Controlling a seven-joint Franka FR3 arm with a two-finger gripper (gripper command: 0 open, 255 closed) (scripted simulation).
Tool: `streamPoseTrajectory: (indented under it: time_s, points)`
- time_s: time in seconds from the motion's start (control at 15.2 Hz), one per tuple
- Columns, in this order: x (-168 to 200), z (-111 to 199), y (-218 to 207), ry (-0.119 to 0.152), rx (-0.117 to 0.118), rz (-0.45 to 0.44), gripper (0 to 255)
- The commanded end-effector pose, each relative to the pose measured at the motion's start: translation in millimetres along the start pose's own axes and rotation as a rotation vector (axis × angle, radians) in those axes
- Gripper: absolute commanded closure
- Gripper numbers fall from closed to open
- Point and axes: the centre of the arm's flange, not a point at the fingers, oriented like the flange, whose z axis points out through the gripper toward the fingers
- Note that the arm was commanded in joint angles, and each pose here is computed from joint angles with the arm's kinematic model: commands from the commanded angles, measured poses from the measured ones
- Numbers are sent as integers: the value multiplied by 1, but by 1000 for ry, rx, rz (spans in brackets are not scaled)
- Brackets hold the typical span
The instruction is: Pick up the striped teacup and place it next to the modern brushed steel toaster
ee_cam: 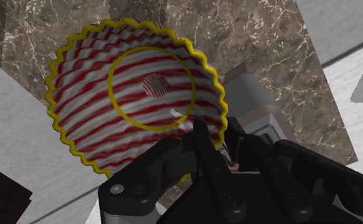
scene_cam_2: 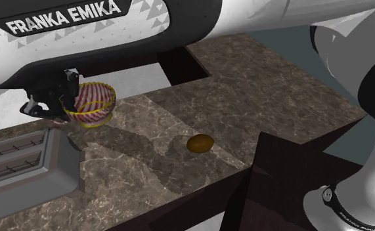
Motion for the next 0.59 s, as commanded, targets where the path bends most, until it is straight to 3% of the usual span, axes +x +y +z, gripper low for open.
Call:
streamPoseTrajectory:
  time_s: [0.0,0.53]
  points:
    - [2,9,-1,1,0,1,255]
    - [-5,50,-3,1,0,1,255]
